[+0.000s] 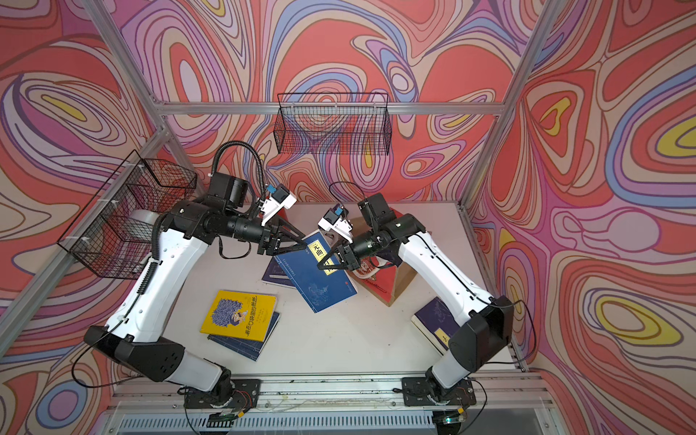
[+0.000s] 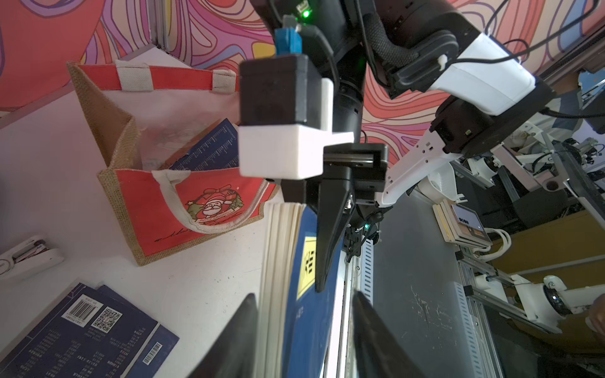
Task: Put the books into the canvas bag
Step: Pick up the book from the book, then pick up the canvas bag from the center of the board, then place the book in the canvas bag, then adjust the book in the canvas bag.
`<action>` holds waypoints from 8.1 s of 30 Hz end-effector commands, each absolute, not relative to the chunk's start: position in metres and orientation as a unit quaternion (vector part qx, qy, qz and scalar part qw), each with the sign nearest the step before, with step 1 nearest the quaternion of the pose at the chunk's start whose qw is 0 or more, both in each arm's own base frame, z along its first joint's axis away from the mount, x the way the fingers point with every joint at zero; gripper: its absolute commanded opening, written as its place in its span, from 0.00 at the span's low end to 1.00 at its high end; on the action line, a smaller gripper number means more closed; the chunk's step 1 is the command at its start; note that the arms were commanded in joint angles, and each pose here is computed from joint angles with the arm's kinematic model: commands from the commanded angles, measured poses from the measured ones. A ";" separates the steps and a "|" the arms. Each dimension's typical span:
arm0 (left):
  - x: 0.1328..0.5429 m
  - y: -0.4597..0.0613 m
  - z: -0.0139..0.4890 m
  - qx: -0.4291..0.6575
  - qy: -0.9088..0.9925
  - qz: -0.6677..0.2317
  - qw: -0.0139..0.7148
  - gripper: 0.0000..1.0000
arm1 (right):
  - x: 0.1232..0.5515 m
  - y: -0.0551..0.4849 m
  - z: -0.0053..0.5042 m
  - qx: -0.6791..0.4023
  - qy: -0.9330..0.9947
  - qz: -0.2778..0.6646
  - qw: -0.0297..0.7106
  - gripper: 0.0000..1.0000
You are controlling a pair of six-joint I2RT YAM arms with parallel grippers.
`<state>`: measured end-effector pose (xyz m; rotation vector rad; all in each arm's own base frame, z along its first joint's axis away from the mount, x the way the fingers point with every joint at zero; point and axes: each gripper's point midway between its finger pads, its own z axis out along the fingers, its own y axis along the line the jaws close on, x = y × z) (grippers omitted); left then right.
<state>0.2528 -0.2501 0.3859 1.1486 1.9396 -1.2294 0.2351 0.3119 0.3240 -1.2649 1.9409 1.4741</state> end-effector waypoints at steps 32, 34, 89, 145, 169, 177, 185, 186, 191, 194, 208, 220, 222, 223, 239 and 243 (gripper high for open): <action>0.313 -0.235 0.421 0.391 0.722 -0.292 0.491 0.00 | 0.374 0.148 0.344 -0.124 0.883 0.197 0.408 0.79; 0.320 -0.234 0.428 0.378 0.722 -0.293 0.501 0.00 | 0.387 0.125 0.330 -0.104 0.901 0.132 0.400 0.80; 0.284 -0.326 0.351 0.337 0.726 -0.462 0.381 0.00 | 0.401 0.169 0.327 -0.252 0.856 0.184 0.413 0.00; 0.289 -0.375 0.295 0.293 0.836 -0.212 0.414 0.74 | 0.416 0.162 0.324 -0.129 0.886 0.148 0.421 0.00; 0.253 -0.372 0.228 0.341 0.881 -0.287 0.159 0.81 | 0.419 0.169 0.338 -0.143 0.871 0.164 0.441 0.00; 0.276 -0.324 0.188 0.304 0.927 -0.101 0.195 0.79 | 0.410 0.167 0.347 -0.149 0.864 0.165 0.452 0.00; 0.279 -0.298 0.175 0.341 0.906 0.070 0.240 0.80 | 0.403 0.172 0.350 -0.159 0.853 0.183 0.462 0.00; 0.280 -0.297 0.174 0.342 0.903 0.084 0.245 0.79 | 0.401 0.172 0.351 -0.160 0.851 0.186 0.464 0.00; 0.270 -0.317 0.163 0.357 0.902 0.051 0.238 0.79 | 0.399 0.173 0.348 -0.161 0.852 0.189 0.462 0.00; 0.246 -0.347 0.160 0.373 0.903 -0.051 0.209 0.78 | 0.401 0.172 0.346 -0.158 0.853 0.185 0.462 0.00; 0.223 -0.385 0.209 0.378 0.869 -0.197 0.253 0.79 | 0.408 0.170 0.340 -0.145 0.859 0.176 0.459 0.00; 0.206 -0.393 0.201 0.467 0.823 -0.213 0.244 0.78 | 0.408 0.169 0.342 -0.145 0.857 0.175 0.462 0.00; 0.215 -0.395 0.198 0.452 0.830 -0.201 0.259 0.77 | 0.408 0.170 0.342 -0.145 0.858 0.176 0.461 0.00; 0.221 -0.396 0.196 0.440 0.834 -0.194 0.269 0.77 | 0.408 0.169 0.342 -0.145 0.858 0.175 0.460 0.00; 0.223 -0.414 0.161 0.465 0.821 -0.143 0.298 0.55 | 0.413 0.165 0.336 -0.136 0.863 0.160 0.459 0.00; 0.237 -0.409 0.165 0.435 0.819 -0.129 0.351 0.29 | 0.415 0.160 0.332 -0.127 0.869 0.148 0.455 0.00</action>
